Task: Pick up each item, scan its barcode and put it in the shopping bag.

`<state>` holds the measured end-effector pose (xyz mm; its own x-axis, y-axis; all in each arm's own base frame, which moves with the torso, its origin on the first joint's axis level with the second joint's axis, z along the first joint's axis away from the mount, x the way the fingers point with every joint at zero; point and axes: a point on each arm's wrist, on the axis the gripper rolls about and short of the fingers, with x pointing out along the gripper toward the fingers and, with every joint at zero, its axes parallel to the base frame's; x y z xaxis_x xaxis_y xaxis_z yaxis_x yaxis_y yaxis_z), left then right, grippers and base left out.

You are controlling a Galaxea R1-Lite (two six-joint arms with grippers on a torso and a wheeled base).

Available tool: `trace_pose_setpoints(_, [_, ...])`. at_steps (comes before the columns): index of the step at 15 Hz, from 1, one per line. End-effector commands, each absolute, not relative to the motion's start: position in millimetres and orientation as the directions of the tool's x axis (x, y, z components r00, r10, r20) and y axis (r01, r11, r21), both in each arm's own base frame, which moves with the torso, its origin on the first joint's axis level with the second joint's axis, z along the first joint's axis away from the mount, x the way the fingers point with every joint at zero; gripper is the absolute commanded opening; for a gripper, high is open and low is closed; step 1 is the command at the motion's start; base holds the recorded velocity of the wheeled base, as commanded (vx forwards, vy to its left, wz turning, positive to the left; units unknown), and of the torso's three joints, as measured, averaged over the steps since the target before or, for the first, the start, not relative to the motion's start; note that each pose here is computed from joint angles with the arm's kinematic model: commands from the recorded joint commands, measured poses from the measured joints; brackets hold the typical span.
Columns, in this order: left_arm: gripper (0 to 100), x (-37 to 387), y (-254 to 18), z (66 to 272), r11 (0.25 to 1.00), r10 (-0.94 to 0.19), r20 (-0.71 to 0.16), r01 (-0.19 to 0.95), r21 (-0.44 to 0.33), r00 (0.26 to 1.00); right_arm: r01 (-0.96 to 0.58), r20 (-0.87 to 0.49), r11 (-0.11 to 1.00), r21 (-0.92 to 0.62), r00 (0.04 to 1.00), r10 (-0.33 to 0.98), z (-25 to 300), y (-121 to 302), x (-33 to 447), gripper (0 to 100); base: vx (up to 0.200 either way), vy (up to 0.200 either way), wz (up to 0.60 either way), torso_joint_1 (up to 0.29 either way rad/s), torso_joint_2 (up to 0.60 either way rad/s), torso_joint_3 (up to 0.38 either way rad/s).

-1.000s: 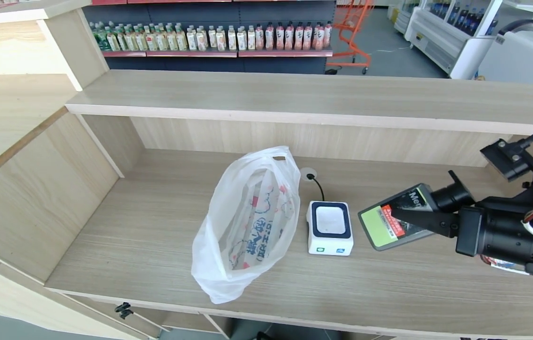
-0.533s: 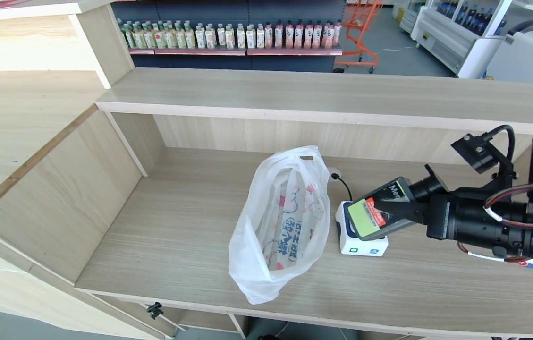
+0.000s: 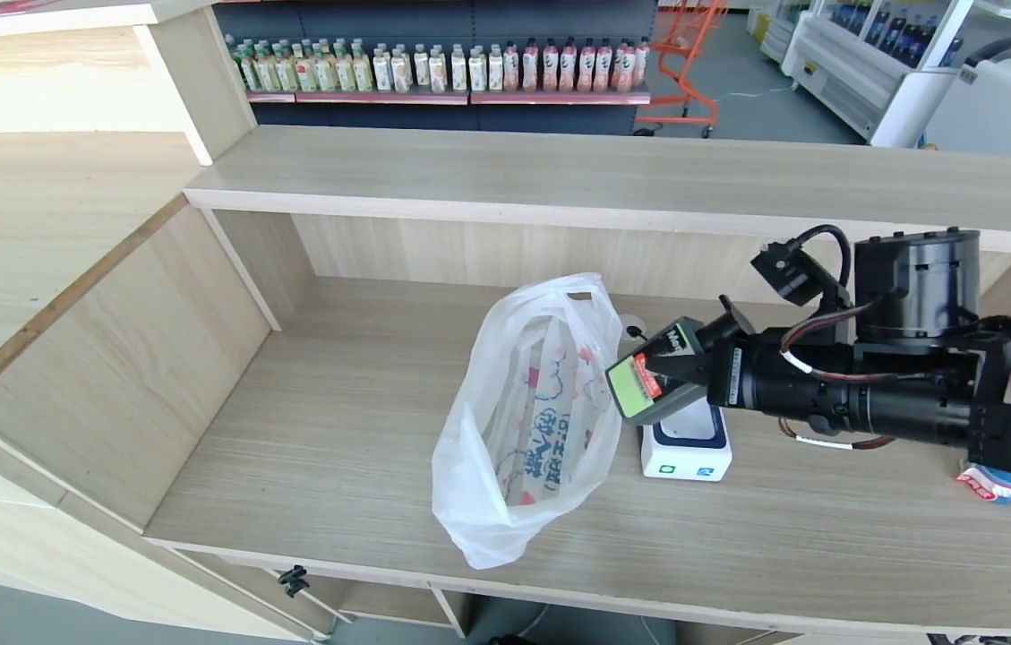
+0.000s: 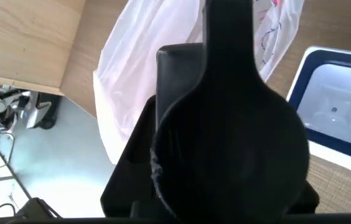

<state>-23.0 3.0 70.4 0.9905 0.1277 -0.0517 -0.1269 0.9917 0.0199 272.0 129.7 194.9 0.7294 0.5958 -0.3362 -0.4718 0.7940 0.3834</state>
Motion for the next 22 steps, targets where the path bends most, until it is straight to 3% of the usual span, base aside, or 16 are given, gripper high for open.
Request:
trace_pose_setpoints(1, [100,-23,3,70,0.992,0.129,-0.052,-0.128,0.019,0.990,-0.424,-0.415,0.844,0.329,0.738,0.532,168,150,304,0,0.000,0.000,0.00,0.000,0.00,0.000])
trace_pose_setpoints(6, [100,-23,3,70,0.992,0.129,-0.052,-0.128,0.021,0.990,-0.526,-0.445,0.823,0.216,0.697,0.563,117,190,324,0,0.000,0.000,0.00,0.000,0.00,0.000])
trace_pose_setpoints(12, [100,-23,3,70,0.992,0.129,-0.052,-0.128,0.019,0.990,-0.687,-0.418,0.725,0.042,0.647,0.638,89,235,320,0,0.000,0.000,0.00,0.000,0.00,0.000])
trace_pose_setpoints(18, [100,-23,3,70,0.992,0.129,-0.052,-0.128,0.021,0.990,-0.711,-0.391,0.703,-0.008,0.649,0.653,69,254,325,0,0.000,0.000,0.00,0.000,0.00,0.000])
trace_pose_setpoints(19, [100,-23,3,70,0.992,0.129,-0.052,-0.128,0.021,0.990,-0.711,-0.390,0.703,-0.008,0.649,0.653,68,255,325,100,0.000,0.000,0.00,0.000,0.00,0.000])
trace_pose_setpoints(22, [100,-23,3,70,0.992,0.129,-0.052,-0.128,0.021,0.990,-0.706,-0.343,0.708,0.022,0.660,0.668,81,258,327,100,0.000,0.000,0.00,0.000,0.00,0.000])
